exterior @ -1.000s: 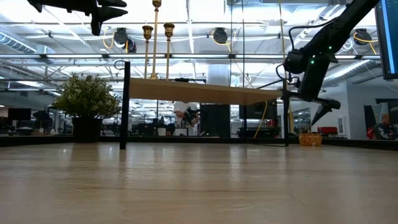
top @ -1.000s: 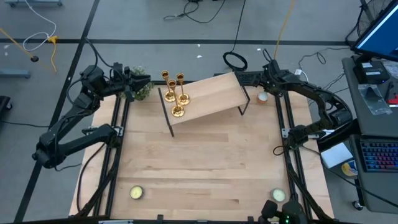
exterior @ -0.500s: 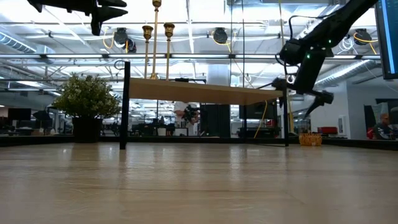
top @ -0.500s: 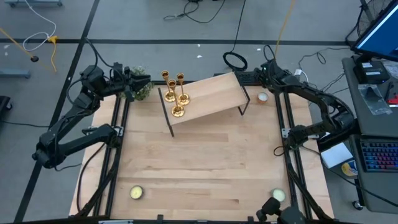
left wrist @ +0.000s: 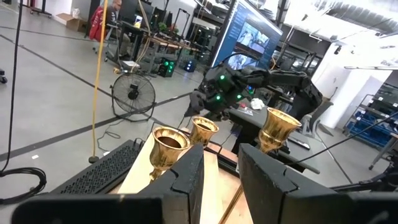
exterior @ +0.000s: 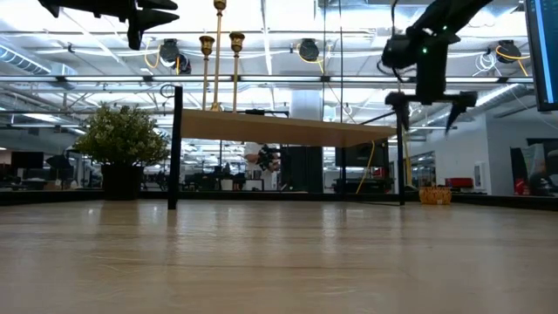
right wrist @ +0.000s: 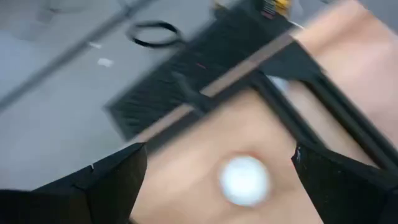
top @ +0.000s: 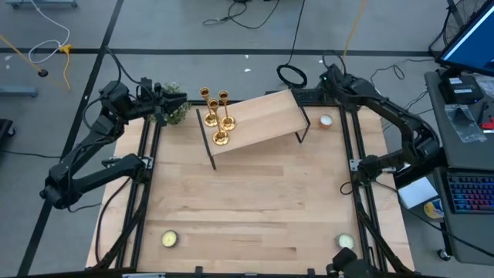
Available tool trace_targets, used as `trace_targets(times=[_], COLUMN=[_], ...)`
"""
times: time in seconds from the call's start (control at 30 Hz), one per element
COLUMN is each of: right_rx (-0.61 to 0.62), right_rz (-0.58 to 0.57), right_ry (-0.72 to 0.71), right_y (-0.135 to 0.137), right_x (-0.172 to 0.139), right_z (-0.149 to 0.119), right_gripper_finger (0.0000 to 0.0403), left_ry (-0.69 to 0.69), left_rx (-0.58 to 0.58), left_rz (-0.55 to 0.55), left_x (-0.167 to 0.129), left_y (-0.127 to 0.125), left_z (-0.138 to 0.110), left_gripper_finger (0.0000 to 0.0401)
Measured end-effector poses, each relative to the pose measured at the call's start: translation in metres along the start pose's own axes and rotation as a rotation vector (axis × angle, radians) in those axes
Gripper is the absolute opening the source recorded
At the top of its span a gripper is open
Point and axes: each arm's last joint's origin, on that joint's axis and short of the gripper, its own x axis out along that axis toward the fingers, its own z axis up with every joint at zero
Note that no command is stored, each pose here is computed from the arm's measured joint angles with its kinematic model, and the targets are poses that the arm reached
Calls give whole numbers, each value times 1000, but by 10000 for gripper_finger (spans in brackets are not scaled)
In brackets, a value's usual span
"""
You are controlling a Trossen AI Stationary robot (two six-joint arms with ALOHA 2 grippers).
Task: Pick & Place candle stick holders
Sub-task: Put the orange scented candle on the shelf
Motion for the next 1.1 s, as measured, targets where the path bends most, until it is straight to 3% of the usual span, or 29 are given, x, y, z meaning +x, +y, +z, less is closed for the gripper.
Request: trace_targets(times=[0.1, 0.2, 0.7, 1.1], right_rx=[9, 10, -18, 2], right_rz=[-155, -236, -374, -385], right_ry=[67, 150, 337, 377], right_y=[-8, -9, 0, 2], right_x=[13, 27, 88, 113], right_z=[-4, -10, -29, -32], right_gripper_finger=[389, 389, 385, 388], left_ry=[0, 0, 0, 1], left_rx=[2, 9, -5, -1], left_rz=[0, 0, -1, -3], left_x=[0, 0, 0, 0], left_y=[0, 0, 0, 0], left_z=[0, 0, 0, 0], left_gripper_finger=[102, 102, 102, 102])
